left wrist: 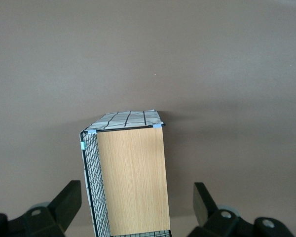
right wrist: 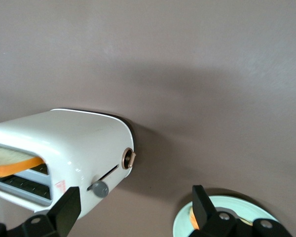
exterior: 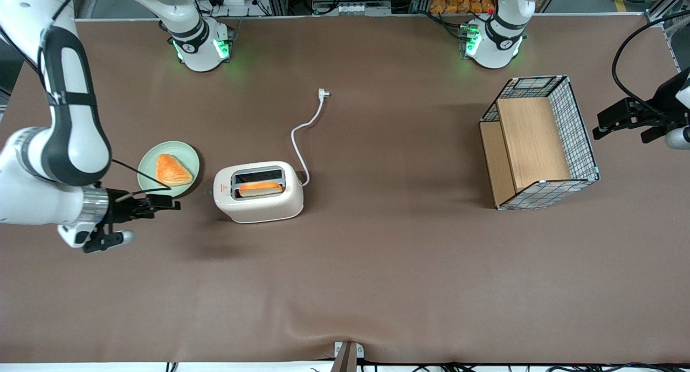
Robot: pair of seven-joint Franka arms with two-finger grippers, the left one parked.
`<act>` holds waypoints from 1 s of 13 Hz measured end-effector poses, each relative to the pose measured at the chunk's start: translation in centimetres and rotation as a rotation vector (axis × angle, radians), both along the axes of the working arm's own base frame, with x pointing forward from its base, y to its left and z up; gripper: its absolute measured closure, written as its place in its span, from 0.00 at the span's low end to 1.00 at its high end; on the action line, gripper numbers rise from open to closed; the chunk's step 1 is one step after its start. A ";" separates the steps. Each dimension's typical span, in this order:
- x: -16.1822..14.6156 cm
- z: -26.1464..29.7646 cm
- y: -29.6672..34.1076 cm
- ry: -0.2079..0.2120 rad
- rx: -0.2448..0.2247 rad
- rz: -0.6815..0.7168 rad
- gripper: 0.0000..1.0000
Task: Press toaster button with right arm
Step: 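Pull the right gripper back away from the toaster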
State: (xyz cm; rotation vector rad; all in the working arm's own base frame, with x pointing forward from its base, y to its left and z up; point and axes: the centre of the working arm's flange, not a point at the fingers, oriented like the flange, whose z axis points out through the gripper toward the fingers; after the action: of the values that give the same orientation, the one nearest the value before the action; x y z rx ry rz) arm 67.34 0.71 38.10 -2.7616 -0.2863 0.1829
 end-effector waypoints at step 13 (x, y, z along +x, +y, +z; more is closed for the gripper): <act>-6.7 22.9 1.1 -0.023 -0.243 -0.158 0.00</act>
State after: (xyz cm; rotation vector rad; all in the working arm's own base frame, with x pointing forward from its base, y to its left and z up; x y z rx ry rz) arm 60.65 1.79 60.95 -3.0121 -0.0531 0.1536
